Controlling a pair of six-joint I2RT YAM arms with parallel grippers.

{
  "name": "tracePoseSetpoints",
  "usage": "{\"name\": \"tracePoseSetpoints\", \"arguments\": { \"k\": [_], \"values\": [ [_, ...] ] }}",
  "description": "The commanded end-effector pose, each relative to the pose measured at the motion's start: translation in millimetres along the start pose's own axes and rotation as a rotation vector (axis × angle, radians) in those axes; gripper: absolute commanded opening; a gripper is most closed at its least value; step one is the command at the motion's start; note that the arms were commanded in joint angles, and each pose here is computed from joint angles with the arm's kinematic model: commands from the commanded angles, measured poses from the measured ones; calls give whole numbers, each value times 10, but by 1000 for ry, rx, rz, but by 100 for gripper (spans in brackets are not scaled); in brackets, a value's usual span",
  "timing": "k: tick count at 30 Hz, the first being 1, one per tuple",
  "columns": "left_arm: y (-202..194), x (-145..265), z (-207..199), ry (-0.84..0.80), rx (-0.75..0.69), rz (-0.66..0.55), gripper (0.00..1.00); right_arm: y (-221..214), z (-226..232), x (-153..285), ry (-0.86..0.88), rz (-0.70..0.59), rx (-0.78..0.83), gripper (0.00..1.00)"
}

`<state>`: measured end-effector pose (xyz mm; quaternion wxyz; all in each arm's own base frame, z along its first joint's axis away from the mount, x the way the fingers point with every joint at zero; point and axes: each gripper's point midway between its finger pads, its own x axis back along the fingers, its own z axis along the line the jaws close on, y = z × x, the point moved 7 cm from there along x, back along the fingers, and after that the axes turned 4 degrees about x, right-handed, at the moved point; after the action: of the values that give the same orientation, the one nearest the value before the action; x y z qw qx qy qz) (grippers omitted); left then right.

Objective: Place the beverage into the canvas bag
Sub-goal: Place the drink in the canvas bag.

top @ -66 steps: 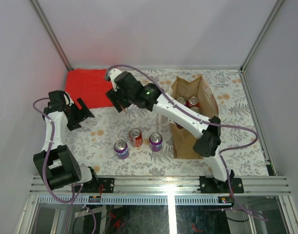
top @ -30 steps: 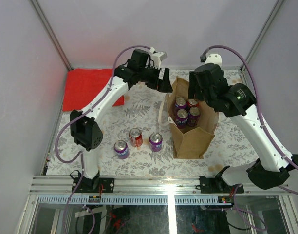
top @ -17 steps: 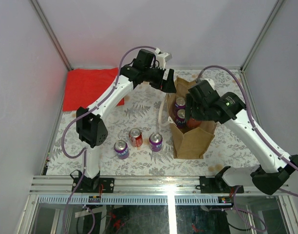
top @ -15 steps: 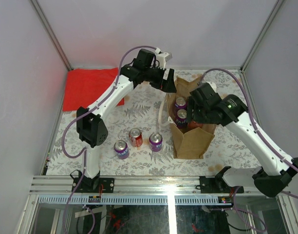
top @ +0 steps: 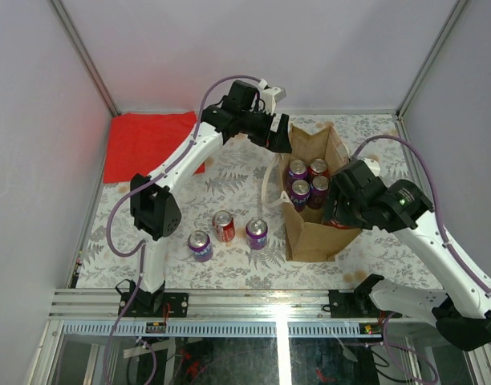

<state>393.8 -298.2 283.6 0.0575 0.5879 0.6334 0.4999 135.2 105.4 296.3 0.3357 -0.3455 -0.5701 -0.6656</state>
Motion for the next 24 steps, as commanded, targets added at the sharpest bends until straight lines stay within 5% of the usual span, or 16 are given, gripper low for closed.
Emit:
{"name": "tracePoseSetpoints", "arguments": {
  "k": [1, 24],
  "values": [
    [56, 1, 11, -10, -28, -11, 89, -119, -115, 76, -11, 18, -34, 0],
    [8, 36, 18, 3, -46, 1, 89, 431, 307, -741, -115, -106, 33, 0]
  ]
}}
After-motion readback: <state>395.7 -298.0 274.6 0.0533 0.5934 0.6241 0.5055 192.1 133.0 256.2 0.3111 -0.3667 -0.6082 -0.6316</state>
